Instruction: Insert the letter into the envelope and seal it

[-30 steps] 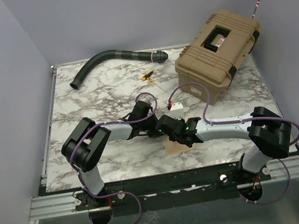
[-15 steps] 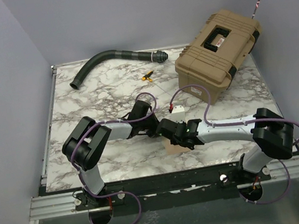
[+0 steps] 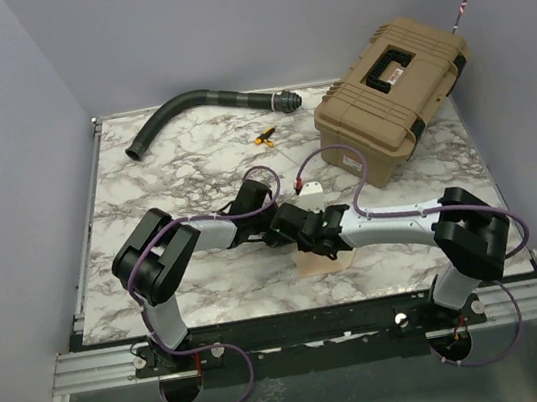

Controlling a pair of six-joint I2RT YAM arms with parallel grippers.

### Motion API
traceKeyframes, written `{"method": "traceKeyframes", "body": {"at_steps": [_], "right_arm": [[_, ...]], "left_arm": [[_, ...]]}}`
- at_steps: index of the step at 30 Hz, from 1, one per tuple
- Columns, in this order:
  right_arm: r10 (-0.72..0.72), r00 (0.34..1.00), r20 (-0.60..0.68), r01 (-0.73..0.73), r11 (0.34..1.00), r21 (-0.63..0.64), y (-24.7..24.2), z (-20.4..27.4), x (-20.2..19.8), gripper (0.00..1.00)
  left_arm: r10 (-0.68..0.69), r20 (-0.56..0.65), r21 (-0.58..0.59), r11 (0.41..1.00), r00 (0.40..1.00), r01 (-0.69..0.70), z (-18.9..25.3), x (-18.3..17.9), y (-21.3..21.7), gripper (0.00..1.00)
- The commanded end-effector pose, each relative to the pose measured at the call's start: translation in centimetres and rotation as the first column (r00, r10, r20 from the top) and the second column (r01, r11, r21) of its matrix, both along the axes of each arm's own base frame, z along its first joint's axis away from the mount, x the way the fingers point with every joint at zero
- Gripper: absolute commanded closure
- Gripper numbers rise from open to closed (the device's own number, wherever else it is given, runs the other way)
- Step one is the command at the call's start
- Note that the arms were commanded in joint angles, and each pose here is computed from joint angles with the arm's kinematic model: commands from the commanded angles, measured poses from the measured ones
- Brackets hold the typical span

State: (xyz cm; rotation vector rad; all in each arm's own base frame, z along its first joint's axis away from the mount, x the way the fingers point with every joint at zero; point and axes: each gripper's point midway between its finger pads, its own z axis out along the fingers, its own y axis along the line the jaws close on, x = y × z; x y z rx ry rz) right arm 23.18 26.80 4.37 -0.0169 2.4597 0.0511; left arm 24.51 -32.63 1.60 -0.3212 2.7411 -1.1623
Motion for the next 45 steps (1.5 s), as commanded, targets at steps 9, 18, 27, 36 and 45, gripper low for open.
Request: {"method": "traceKeyframes", "body": {"at_steps": [9,18,27,36,45], "right_arm": [[-0.032,0.991,-0.133,0.017,0.994,-0.107,-3.7,-2.1,-4.1,1.0],[-0.041,0.989,-0.142,0.03,0.996,-0.084,-4.0,-2.2,-5.3,1.0],[-0.082,0.993,-0.088,0.071,0.989,-0.127,-4.7,-2.6,-2.8,1.0],[-0.067,0.996,-0.058,0.062,0.994,-0.086,-4.4,-2.5,0.0,1.0],[-0.025,0.999,-0.032,0.022,0.996,-0.084,-3.1,-1.5,1.5,1.0]], "left_arm": [[0.082,-0.143,0.332,0.943,0.986,-0.03,-8.0,-3.7,6.7,1.0],[0.087,-0.144,0.332,0.943,0.986,-0.035,-8.0,-3.7,6.7,1.0],[0.079,-0.145,0.329,0.944,0.986,-0.027,-8.1,-3.8,6.7,1.0],[0.073,-0.138,0.324,0.946,0.988,-0.025,-7.8,-3.7,6.7,1.0],[0.068,-0.137,0.32,0.947,0.988,-0.021,-7.7,-3.6,6.6,1.0]]}}
